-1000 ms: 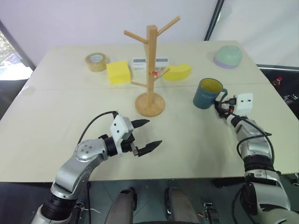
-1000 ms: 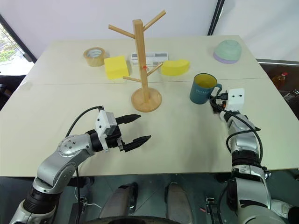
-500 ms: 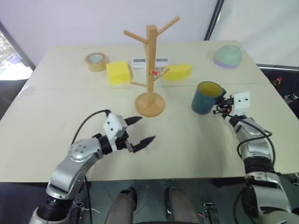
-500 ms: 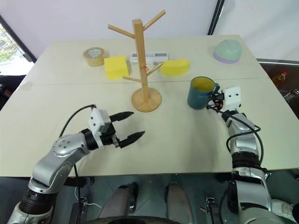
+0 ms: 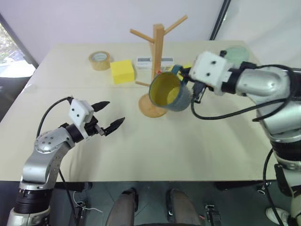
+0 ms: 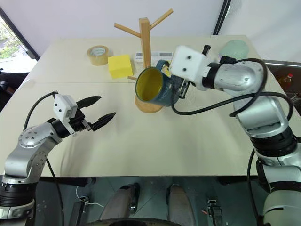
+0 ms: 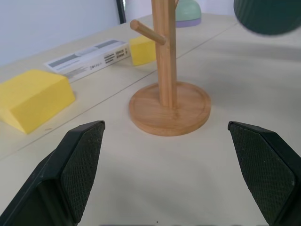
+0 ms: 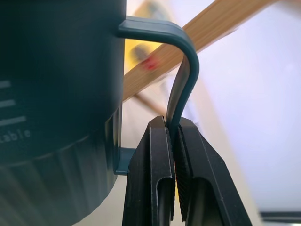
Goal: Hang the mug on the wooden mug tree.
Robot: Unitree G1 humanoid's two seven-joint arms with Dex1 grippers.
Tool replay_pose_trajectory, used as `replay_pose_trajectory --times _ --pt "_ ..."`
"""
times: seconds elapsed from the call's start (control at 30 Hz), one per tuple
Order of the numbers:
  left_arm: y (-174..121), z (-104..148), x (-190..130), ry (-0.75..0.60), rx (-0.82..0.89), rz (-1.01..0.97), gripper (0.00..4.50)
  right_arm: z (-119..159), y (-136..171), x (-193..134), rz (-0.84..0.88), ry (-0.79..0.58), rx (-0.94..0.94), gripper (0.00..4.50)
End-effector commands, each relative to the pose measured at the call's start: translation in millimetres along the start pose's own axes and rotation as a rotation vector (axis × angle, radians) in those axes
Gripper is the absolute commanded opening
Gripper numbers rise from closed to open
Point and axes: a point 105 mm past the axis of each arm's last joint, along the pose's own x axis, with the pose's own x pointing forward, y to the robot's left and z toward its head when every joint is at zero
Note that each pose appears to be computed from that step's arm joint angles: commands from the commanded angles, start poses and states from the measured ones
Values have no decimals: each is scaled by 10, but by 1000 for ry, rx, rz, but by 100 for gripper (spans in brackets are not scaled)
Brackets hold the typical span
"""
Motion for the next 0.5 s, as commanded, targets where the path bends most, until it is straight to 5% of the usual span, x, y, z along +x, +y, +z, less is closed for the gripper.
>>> replay_pose_trajectory --times 0.03,0.5 --pt "1 125 0 -41 41 6 450 111 -113 -40 -38 13 -49 1" --pt "-174 552 -80 -202 -46 -144 450 230 -118 150 -59 36 -9 1"
